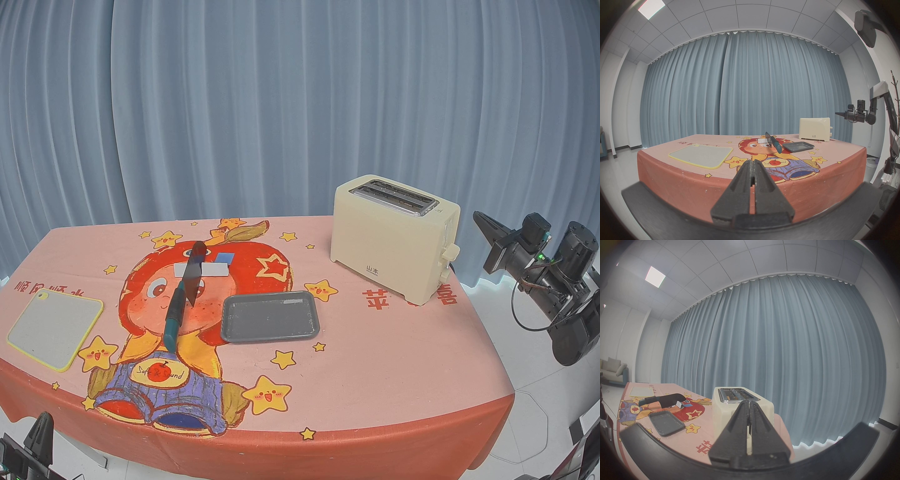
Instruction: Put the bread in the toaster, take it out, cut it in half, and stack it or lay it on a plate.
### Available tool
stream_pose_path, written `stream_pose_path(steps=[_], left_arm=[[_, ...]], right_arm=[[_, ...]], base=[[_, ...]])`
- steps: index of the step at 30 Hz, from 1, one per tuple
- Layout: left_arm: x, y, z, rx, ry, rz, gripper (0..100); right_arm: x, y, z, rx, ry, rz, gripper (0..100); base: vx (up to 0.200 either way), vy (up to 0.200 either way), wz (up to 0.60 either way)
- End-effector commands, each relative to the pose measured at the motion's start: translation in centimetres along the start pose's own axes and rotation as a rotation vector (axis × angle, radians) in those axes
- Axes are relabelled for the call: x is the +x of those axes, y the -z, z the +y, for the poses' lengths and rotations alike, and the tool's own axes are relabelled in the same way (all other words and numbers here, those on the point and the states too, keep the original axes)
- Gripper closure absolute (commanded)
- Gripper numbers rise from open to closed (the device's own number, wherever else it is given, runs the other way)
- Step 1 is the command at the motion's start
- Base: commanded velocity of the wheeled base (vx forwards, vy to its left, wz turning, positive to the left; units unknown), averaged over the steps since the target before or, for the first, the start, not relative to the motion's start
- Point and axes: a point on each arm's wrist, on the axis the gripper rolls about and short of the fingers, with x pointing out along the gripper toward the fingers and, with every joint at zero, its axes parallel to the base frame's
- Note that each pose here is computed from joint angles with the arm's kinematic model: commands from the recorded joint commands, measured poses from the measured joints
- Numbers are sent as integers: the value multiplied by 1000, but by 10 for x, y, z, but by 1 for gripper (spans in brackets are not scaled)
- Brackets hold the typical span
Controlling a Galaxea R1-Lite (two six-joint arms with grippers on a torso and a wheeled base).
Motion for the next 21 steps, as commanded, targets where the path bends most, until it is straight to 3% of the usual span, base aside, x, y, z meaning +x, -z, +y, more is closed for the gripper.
stream_pose_path(steps=[1,13,21], left_arm=[[1,5,0,0,0,17,100],[1,5,0,0,0,17,100],[1,5,0,0,0,17,100]], right_arm=[[-6,-8,2,0,3,1,100],[-24,-6,10,17,-14,106,100],[-24,-6,13,16,-20,108,100]], base=[[0,0,0],[0,0,0],[0,0,0]])
